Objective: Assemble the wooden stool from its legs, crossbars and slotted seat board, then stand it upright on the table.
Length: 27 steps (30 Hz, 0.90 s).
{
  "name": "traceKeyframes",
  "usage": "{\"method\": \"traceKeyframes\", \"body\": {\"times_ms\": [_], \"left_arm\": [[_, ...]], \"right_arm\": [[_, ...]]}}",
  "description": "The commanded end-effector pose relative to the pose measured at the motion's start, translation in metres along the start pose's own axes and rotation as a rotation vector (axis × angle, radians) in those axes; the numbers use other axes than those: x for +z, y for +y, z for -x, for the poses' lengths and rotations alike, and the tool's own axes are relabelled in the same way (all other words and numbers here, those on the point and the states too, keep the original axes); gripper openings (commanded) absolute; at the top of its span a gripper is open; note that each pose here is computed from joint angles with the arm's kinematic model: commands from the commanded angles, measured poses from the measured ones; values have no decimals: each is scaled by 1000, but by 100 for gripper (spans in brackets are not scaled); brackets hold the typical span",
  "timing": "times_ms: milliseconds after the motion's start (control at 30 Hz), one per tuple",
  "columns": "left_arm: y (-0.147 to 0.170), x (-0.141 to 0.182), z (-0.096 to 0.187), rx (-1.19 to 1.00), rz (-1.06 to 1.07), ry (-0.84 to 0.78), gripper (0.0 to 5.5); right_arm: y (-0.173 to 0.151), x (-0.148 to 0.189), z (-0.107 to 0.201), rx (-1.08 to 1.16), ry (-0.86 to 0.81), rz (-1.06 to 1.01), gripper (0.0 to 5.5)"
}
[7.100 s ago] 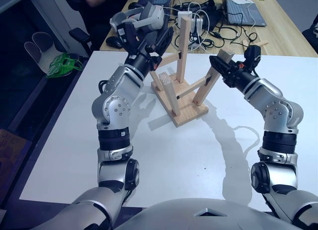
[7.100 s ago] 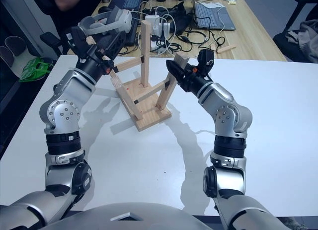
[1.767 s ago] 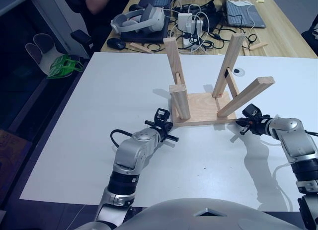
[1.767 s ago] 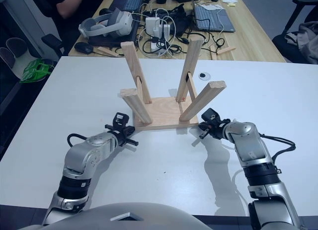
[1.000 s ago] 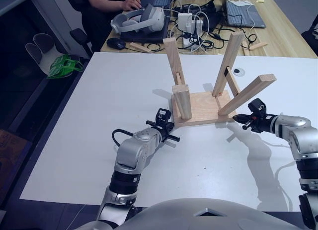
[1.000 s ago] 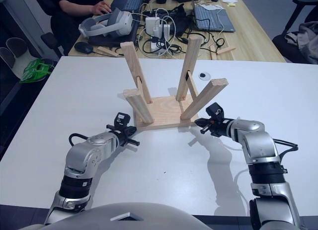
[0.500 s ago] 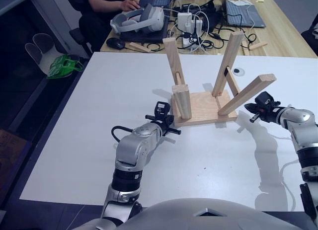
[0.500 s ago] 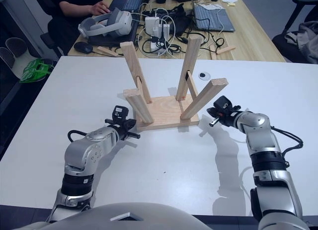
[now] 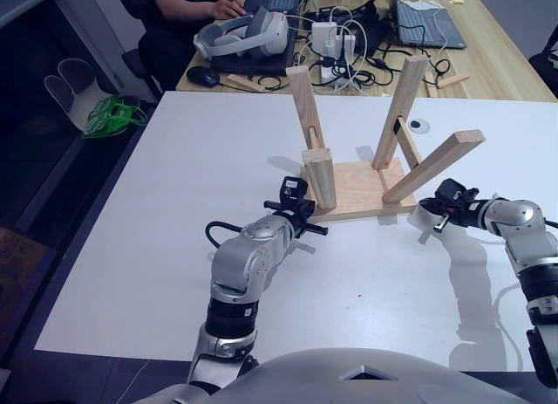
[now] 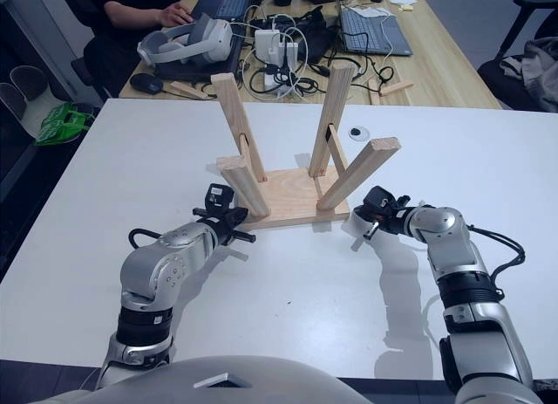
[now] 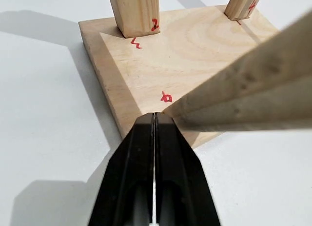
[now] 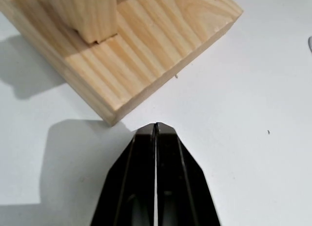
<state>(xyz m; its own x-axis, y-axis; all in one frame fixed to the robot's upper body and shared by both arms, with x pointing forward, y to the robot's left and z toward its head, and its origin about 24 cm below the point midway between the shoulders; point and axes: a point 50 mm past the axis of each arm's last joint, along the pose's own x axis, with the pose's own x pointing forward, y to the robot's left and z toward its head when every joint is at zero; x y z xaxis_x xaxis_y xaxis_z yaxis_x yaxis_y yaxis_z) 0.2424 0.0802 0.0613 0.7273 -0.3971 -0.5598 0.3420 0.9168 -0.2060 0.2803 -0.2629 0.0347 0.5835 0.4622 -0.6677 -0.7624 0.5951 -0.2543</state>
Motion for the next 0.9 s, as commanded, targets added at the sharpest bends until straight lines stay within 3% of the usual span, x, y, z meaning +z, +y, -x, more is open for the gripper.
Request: {"method": "traceKeyframes", "body": {"times_ms": [33, 500, 900], "left_arm": [[0, -3, 3, 12, -1, 17, 4], [9, 1, 11, 91, -44, 6, 4], [11, -22, 7, 100, -37, 112, 4]], "right_arm": [[-4, 1, 1, 14, 40, -4, 0], [8, 11, -11, 113, 23, 3, 0], [7, 14, -14, 107, 6, 5, 0]]}}
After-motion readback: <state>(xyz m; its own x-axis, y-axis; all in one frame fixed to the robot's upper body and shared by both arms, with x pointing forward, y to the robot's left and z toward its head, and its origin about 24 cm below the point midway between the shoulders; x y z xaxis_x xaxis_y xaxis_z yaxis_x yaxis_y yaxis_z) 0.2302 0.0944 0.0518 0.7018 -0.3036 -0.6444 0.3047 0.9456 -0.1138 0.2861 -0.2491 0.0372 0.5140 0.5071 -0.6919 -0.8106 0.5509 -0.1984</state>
